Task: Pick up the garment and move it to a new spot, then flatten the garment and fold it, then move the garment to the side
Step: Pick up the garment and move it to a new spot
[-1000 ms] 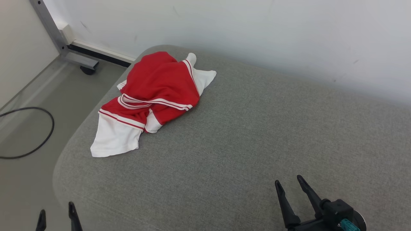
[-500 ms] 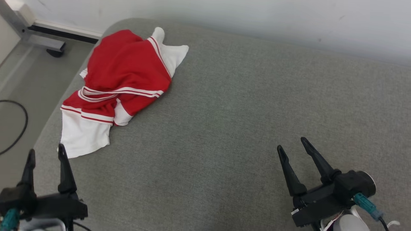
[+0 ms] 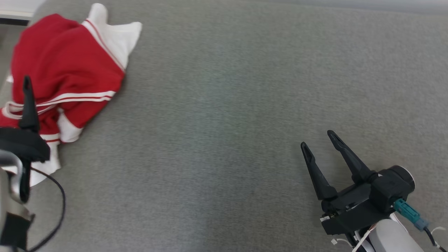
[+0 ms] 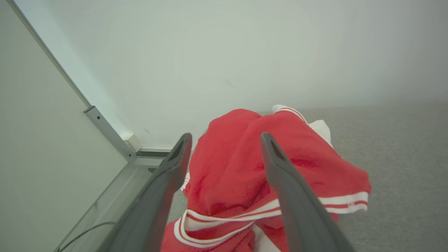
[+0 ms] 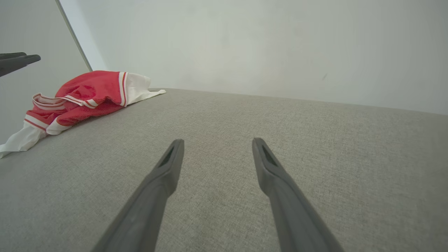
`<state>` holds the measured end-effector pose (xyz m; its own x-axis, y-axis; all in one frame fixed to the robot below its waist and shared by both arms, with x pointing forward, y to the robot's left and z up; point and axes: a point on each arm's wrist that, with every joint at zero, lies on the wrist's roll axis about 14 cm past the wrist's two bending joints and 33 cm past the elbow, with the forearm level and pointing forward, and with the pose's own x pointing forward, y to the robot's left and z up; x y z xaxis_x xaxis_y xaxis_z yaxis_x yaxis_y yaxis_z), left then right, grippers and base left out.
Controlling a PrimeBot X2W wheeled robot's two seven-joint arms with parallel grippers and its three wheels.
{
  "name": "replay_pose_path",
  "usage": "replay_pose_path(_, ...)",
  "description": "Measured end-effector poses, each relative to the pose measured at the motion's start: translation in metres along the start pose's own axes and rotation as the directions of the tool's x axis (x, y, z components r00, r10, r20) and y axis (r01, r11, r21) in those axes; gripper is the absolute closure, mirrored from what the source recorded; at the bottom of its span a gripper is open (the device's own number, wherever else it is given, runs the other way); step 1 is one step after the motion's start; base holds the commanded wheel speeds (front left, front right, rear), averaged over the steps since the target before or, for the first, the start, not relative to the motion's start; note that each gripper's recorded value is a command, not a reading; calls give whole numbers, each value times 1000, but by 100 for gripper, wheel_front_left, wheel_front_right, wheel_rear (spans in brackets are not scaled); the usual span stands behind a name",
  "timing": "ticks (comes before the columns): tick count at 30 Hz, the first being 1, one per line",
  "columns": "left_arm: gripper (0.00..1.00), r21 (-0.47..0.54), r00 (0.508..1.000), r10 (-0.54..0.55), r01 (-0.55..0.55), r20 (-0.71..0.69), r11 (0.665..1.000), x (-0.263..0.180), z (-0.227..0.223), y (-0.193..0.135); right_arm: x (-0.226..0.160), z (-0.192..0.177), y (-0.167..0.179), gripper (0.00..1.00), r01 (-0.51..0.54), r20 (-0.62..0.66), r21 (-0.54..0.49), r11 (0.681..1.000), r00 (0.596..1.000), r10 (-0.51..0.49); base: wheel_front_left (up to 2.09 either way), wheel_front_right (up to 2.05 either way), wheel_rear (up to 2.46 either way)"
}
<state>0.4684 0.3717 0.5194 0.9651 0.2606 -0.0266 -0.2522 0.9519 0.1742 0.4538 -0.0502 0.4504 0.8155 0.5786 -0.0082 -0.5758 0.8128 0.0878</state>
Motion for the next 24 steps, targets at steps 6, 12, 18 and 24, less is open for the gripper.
replay_pose_path(6,0,9,993,-98,99,-59,995,48,3,-26,-16,-17,-23,0,65,-51,19,998,997,-64,0,0,0)
replay_pose_path(12,0,11,962,-142,149,-234,989,70,-30,-39,-35,-39,-40,0,126,-122,45,991,985,-119,0,0,0)
replay_pose_path(18,0,-2,937,-134,141,-322,990,85,-52,-43,-43,-51,-49,0,154,-154,53,987,977,-145,0,0,0)
replay_pose_path(24,0,-7,902,-83,88,-424,996,85,-83,-41,-46,-56,-53,0,165,-165,57,985,974,-154,0,0,0)
